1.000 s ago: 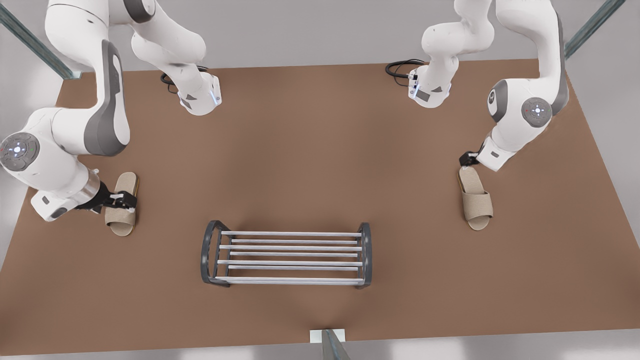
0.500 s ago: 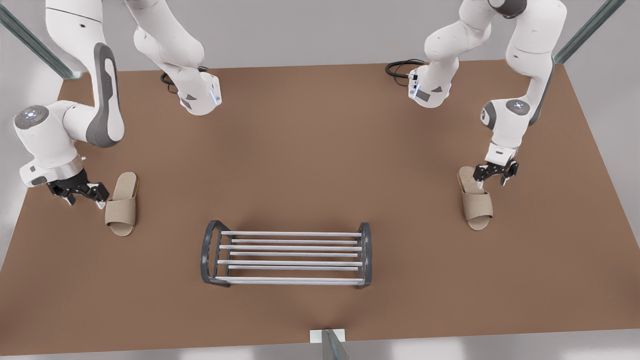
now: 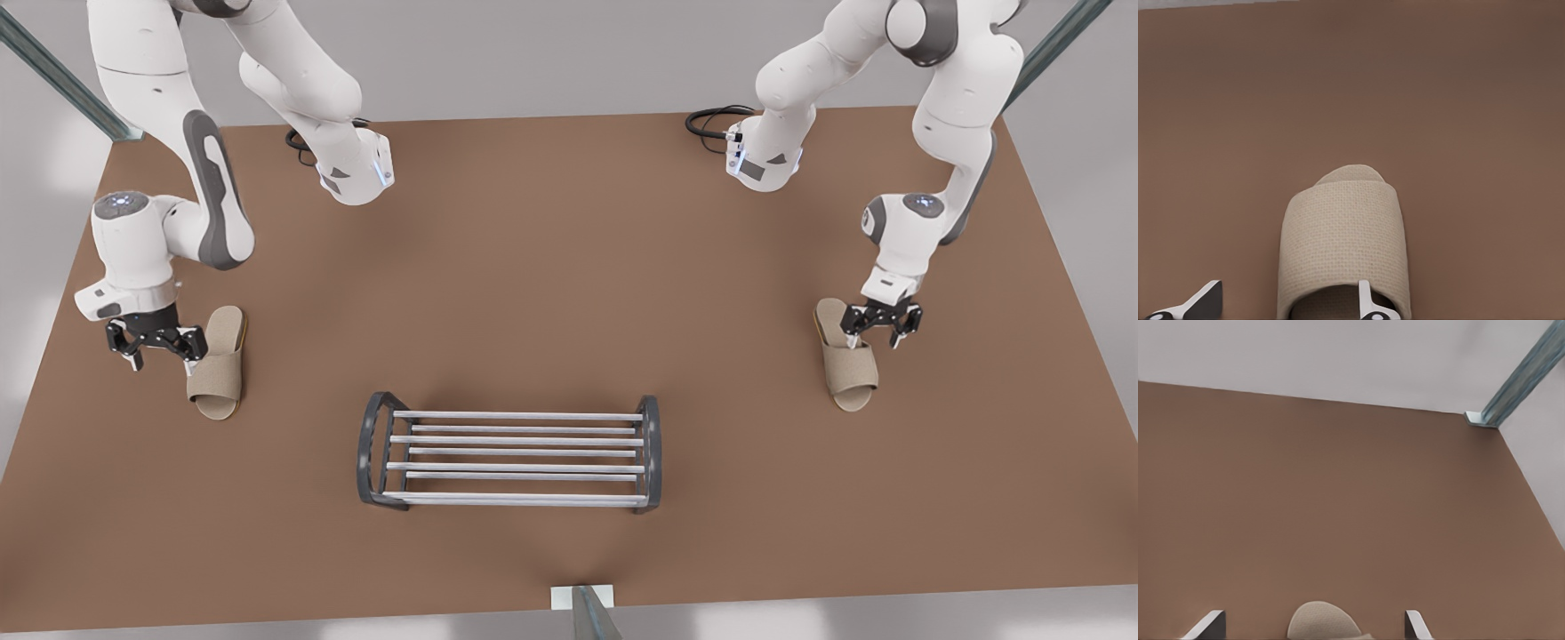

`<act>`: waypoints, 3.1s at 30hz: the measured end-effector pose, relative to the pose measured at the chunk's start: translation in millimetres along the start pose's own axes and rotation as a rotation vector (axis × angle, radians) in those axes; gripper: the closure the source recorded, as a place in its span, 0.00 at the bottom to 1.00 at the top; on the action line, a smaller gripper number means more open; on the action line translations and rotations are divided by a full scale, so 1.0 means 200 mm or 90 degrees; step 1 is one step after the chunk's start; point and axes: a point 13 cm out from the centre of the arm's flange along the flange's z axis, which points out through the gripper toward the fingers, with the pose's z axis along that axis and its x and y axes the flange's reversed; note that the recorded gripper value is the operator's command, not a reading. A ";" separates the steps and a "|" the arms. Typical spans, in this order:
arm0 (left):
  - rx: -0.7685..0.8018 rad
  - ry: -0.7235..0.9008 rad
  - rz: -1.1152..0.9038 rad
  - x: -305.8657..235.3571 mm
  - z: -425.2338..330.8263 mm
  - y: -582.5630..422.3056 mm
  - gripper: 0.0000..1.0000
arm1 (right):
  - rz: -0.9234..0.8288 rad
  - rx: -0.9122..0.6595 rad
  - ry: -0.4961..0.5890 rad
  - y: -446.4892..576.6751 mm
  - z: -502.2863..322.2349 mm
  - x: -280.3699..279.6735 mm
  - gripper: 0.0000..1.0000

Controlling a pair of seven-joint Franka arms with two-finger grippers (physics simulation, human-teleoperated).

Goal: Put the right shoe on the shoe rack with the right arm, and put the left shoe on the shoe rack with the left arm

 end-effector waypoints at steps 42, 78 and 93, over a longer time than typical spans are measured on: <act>-0.006 0.013 -0.055 0.04 0.18 0.09 0.69 | 0.023 -0.095 0.030 -0.21 0.33 0.70 0.00; 0.086 -0.174 0.022 -1.96 -0.68 -1.15 0.79 | 0.012 -0.138 0.024 -0.24 0.56 0.81 0.00; -0.050 -0.106 0.148 -1.75 -0.79 -2.86 0.79 | -0.004 -0.148 0.019 -0.21 0.60 0.80 0.06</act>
